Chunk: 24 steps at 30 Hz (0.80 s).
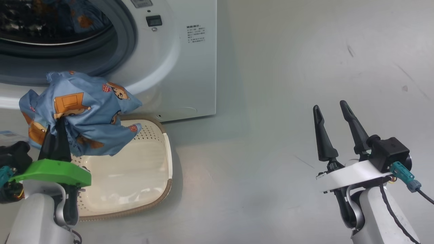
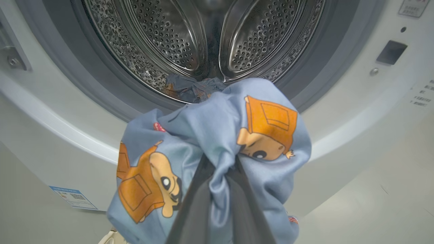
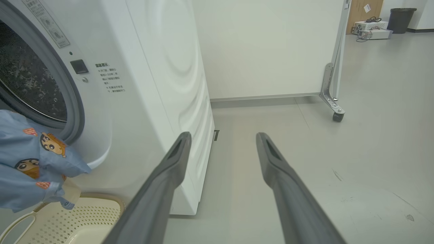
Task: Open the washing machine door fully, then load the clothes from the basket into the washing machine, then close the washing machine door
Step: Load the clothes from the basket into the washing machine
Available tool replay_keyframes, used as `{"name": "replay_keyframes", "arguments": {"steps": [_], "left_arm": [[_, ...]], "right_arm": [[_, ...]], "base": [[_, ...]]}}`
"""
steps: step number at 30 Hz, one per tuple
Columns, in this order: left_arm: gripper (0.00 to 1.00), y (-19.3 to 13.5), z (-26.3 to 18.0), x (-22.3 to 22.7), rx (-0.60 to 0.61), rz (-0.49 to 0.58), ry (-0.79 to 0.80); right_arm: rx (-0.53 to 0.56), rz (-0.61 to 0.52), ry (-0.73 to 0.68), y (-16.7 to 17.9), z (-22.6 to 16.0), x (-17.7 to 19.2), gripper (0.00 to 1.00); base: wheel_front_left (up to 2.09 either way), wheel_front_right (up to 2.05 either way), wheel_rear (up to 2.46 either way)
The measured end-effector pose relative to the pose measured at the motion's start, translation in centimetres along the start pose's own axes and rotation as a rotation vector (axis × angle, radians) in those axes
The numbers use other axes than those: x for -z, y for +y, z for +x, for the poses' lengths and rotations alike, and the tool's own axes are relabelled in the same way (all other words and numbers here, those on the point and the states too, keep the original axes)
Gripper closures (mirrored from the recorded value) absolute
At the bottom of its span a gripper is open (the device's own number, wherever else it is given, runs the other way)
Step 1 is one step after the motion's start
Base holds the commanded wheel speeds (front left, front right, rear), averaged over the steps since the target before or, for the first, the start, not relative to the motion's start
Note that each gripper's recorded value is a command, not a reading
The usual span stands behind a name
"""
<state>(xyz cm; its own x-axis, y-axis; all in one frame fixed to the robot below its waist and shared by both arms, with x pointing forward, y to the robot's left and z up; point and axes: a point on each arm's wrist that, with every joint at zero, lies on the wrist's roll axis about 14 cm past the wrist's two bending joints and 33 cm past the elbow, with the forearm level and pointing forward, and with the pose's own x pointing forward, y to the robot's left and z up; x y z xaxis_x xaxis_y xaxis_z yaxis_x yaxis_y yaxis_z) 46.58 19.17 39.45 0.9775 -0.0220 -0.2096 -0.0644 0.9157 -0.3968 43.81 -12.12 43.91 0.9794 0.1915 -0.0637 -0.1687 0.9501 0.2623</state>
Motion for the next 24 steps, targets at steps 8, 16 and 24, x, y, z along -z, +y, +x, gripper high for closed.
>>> {"name": "replay_keyframes", "arguments": {"steps": [8, 16, 24], "left_arm": [[1.00, -0.9, -3.1, -4.3, 0.028, 0.049, -0.120], [1.00, -1.9, -6.3, -6.9, 0.050, 0.073, -0.210], [1.00, -2.1, -9.7, -7.8, 0.048, 0.076, -0.255]], "right_arm": [[-0.018, -0.010, -0.047, 1.1, -1.9, -2.2, 0.00], [-0.021, -0.021, -0.092, 1.6, -3.9, -4.0, 0.00], [-0.034, -0.029, -0.128, 2.4, -5.7, -5.3, 0.00]], "base": [[0.00, 0.00, 0.00], [0.00, 0.00, 0.00], [0.00, 0.00, 0.00]]}}
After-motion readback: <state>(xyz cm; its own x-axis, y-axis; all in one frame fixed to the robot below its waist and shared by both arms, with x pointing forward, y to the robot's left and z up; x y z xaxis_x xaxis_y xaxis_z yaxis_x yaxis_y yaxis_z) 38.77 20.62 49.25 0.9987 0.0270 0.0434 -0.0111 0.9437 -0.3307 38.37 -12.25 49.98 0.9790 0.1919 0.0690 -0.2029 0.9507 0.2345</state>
